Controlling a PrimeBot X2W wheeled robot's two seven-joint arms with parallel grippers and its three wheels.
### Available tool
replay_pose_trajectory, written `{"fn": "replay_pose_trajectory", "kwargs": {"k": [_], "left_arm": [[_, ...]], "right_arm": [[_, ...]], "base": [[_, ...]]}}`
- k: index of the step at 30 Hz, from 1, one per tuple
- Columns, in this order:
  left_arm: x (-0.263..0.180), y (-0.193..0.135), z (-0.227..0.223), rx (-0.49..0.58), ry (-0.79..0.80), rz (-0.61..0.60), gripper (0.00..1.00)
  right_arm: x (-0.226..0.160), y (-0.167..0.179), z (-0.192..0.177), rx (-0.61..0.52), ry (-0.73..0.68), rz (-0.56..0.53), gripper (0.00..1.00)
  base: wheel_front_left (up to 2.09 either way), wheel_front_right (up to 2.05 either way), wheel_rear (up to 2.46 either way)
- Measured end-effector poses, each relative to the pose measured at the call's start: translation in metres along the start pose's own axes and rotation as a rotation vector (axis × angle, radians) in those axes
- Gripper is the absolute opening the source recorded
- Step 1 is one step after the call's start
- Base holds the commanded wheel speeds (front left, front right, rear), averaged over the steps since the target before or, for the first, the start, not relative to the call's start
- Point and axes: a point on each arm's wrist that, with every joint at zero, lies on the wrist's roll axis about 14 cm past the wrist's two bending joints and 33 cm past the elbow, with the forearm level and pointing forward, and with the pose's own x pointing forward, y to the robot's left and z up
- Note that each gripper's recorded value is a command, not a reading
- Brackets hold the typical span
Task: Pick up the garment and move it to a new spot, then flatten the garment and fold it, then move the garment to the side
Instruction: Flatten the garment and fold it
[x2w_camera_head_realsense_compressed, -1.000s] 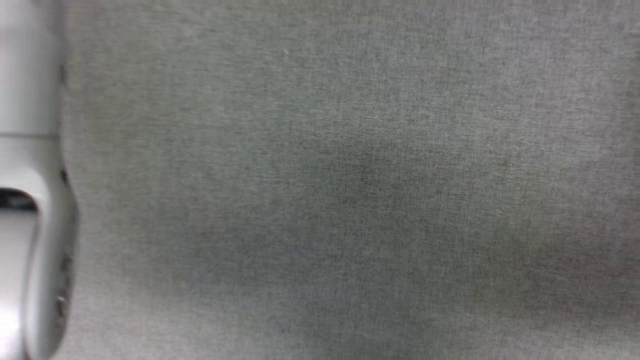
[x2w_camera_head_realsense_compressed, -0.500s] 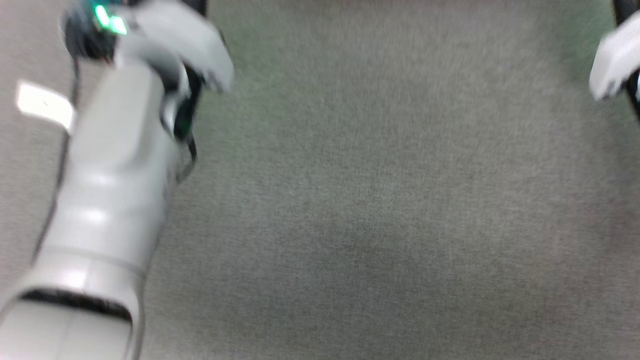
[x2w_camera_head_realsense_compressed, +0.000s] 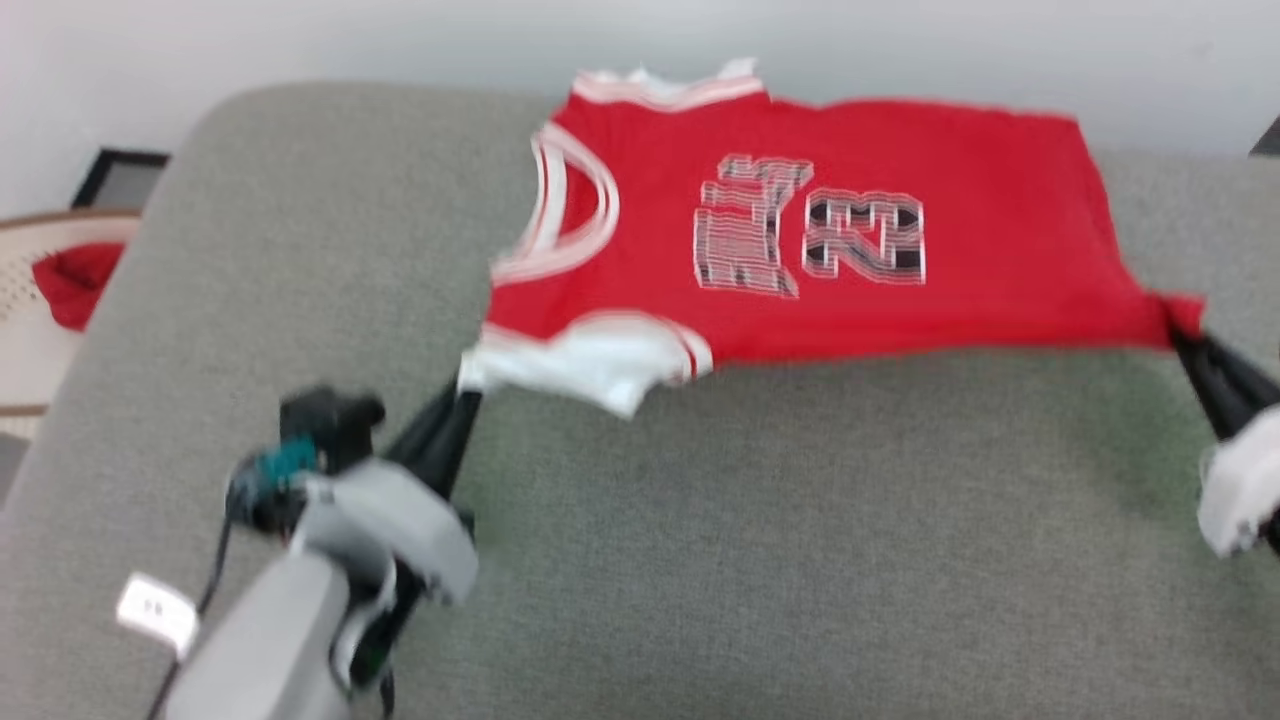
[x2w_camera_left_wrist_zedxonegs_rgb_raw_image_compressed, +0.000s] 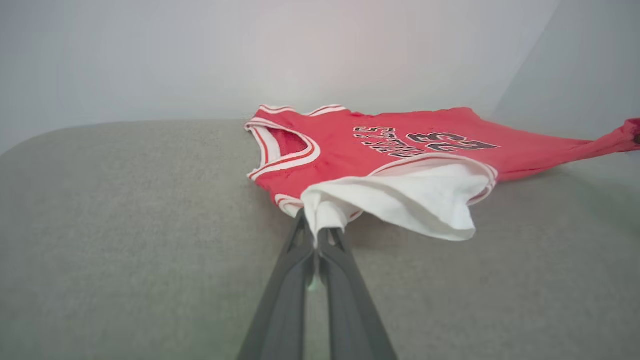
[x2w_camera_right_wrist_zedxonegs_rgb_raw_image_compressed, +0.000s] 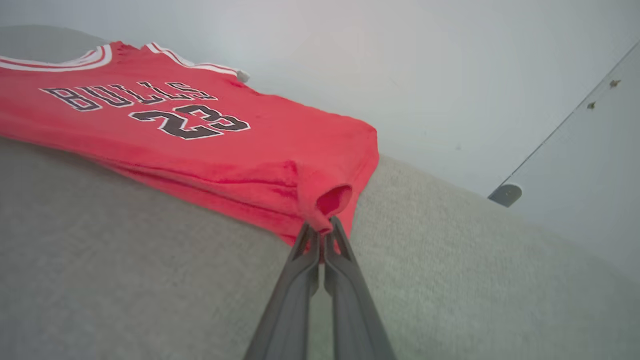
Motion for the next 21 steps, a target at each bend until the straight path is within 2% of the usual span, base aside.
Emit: {"fn": "replay_pose_trajectory", "kwargs": {"k": [7,12,17,21], "left_arm": [[-0.069,-0.014,-0.017,-0.080,0.043,0.044,0.00],[-0.110,-0.022,-0.040,-0.158,0.096,0.113,0.00],[-0.135,-0.029,-0.054,-0.220,0.128,0.170,0.00],[-0.146,-0.026,-0.056,-0.226,0.149,0.197,0.00]], "right_arm": [[-0.053,0.026,-0.029,0.048,0.061,0.041,0.00],[-0.076,0.046,-0.047,0.101,0.093,0.068,0.00],[-0.094,0.057,-0.066,0.147,0.134,0.061,0.00],[-0.106,0.064,-0.076,0.171,0.158,0.049,0.00]], "base": [[0.00,0.00,0.00],[0.00,0.00,0.00],[0.00,0.00,0.00],[0.00,0.00,0.00]]}}
